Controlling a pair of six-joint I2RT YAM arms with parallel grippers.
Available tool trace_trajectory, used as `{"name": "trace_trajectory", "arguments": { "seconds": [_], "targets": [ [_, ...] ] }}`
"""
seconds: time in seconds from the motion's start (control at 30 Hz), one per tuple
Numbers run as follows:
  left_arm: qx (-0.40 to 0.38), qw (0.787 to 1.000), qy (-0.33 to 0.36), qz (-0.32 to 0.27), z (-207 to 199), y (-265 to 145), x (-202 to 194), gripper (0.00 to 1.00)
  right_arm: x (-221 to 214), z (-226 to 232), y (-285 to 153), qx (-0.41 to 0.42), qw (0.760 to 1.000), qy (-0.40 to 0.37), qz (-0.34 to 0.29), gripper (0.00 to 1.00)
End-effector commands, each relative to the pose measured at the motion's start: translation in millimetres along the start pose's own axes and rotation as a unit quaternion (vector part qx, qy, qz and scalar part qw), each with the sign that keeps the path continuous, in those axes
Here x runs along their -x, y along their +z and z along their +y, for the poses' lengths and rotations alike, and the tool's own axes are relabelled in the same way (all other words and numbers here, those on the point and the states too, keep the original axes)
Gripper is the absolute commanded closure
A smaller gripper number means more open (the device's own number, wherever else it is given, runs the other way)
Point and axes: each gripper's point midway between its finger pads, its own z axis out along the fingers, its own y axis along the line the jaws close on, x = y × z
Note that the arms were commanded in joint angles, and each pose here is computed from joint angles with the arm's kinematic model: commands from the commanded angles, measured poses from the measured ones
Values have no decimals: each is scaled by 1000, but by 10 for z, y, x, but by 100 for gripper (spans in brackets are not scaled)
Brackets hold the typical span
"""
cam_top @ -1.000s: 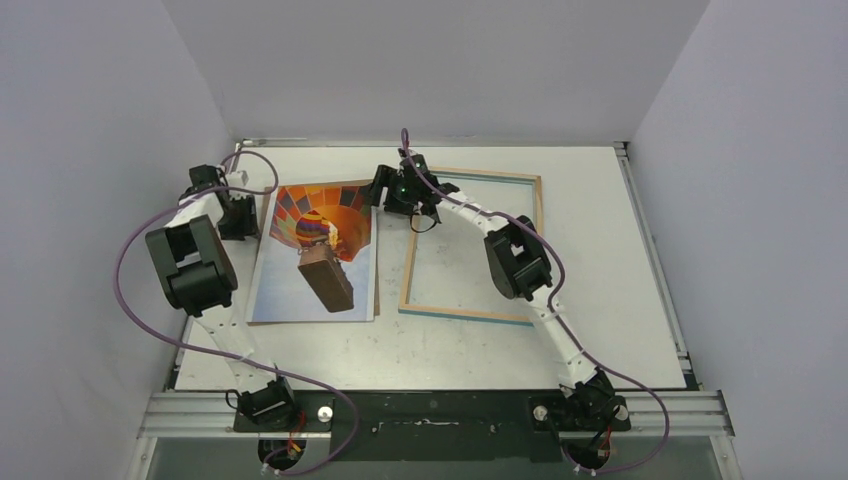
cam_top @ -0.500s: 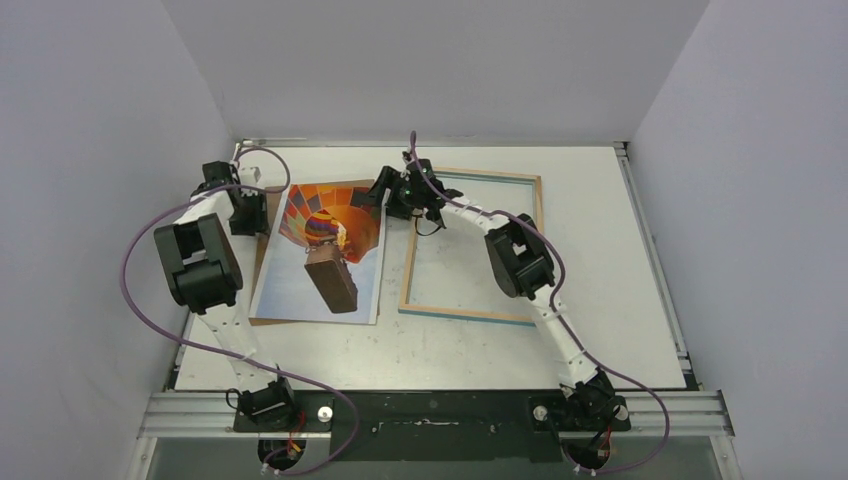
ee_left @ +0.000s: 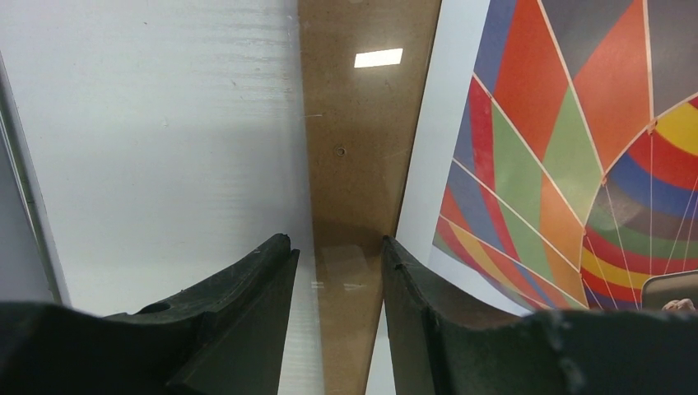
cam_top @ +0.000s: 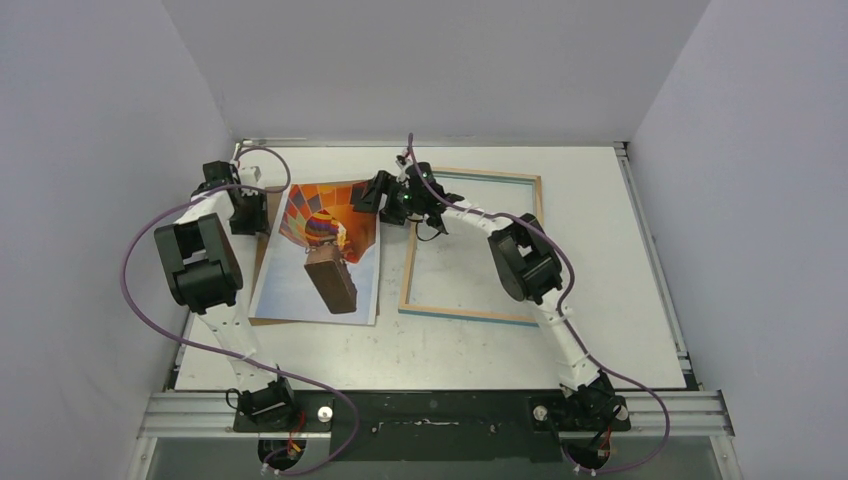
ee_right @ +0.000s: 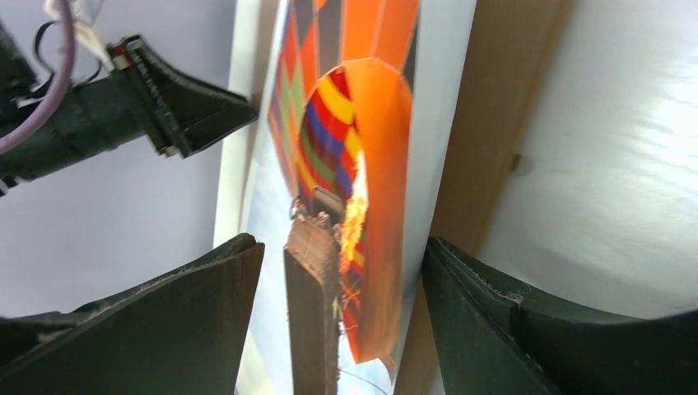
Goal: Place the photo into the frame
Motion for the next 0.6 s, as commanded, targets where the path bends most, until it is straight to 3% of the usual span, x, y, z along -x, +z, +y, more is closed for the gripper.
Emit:
{"name": "trace_trajectory", "arguments": {
  "seconds": [0.0,0.17,0.37,0.57],
  "targets": [
    [-4,1000,9,-16,22,-69,149,59,127,842,-261,94,994,-49,-10,30],
    [-5,999,4,-35,101,-259,346,58,49,678,-301,50,996,-69,9,30],
    [44,998,12,-47,353,-305,505,58,392,156,-301,-80,990,-114,-7,25],
    [65,997,7,-44,460,-145,507,58,692,-255,-337,-126,986,-105,-39,22]
  ]
}}
